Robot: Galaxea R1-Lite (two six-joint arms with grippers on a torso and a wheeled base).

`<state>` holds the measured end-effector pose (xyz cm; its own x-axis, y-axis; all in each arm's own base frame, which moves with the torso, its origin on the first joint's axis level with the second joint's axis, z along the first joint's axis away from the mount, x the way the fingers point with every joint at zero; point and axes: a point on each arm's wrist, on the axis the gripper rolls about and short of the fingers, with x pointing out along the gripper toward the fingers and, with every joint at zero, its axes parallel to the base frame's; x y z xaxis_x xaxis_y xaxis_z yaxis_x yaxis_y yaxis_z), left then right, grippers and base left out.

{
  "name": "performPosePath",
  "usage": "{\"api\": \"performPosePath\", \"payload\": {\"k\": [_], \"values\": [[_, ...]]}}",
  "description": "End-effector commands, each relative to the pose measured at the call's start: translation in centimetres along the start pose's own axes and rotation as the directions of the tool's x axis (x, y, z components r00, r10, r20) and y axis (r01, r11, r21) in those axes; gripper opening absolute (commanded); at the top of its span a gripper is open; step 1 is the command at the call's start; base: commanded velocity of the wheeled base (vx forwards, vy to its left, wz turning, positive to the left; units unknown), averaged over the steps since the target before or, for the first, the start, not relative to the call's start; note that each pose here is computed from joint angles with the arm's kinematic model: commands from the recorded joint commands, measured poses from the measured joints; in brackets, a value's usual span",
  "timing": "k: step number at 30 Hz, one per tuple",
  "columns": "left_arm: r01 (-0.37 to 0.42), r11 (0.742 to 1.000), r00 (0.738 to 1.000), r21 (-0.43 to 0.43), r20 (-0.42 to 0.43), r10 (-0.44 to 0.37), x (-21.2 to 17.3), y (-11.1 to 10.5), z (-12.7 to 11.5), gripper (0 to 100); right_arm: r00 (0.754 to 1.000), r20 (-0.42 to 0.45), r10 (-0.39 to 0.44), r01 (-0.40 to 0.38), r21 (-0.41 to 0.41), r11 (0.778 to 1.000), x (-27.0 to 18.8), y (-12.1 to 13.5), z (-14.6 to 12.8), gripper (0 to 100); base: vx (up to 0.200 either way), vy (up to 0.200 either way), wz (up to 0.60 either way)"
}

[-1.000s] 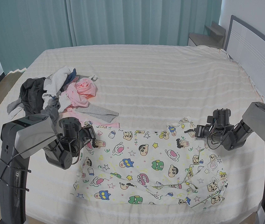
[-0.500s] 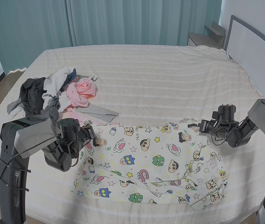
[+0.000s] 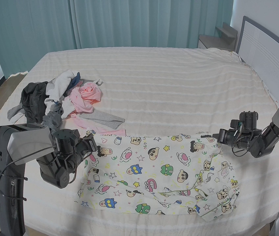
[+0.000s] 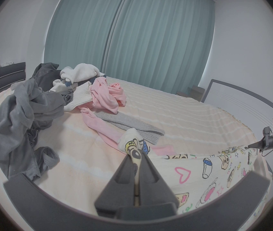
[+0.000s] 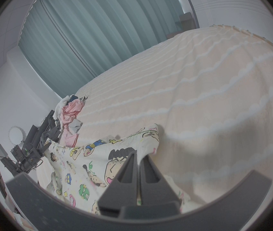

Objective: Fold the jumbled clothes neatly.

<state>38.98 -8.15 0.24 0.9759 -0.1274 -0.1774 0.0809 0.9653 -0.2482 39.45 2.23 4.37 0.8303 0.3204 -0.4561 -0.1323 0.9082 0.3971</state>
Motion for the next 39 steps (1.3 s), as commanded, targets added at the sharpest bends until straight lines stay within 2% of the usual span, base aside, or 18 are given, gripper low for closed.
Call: {"api": "performPosePath", "payload": {"k": [1, 7, 11, 19, 23, 28, 39], "values": [[0.016, 1.0, 1.0, 0.018, -0.016, -0.016, -1.7, 0.2, -0.2, 0, 1.0, -0.02, 0.021, -0.021, 0.003, 1.0, -2.3, 0.3, -0.3, 0, 0.0, 0.0, 0.0], [0.02, 0.999, 1.0, 0.043, -0.014, -0.019, -3.4, 0.4, -0.9, 0, 0.996, -0.062, 0.063, -0.062, 0.012, 0.998, -4.2, 0.7, -1.2, 0, 0.0, 0.0, 0.0], [0.013, 0.999, 0.998, 0.047, -0.056, -0.011, -4.6, 0.6, -1.3, 0, 0.994, -0.084, 0.075, -0.075, 0.008, 0.997, -5.1, 0.6, -1.7, 0, 0.0, 0.0, 0.0], [0.051, 0.998, 0.99, 0.048, -0.135, -0.044, -6.5, 0.8, -1.9, 0, 0.981, -0.163, 0.103, -0.11, -0.035, 0.993, -7.2, 0.1, -3.9, 0, 0.0, 0.0, 0.0], [0.05, 0.998, 0.984, 0.047, -0.171, -0.042, -7.1, 0.9, -2.6, 0, 0.976, -0.198, 0.096, -0.107, -0.045, 0.993, -8.1, -0.3, -5.0, 0, 0.0, 0.0, 0.0], [0.047, 0.998, 0.977, 0.049, -0.21, -0.036, -7.8, 1.0, -3.2, 0, 0.962, -0.258, 0.084, -0.112, -0.095, 0.989, -9.0, -0.5, -6.8, 0, 0.0, 0.0, 0.0], [0.038, 0.998, 0.963, 0.048, -0.269, -0.024, -8.2, 1.2, -4.7, 0, 0.941, -0.333, 0.063, -0.108, -0.12, 0.987, -9.5, -0.9, -8.9, 0, 0.0, 0.0, 0.0]]}}
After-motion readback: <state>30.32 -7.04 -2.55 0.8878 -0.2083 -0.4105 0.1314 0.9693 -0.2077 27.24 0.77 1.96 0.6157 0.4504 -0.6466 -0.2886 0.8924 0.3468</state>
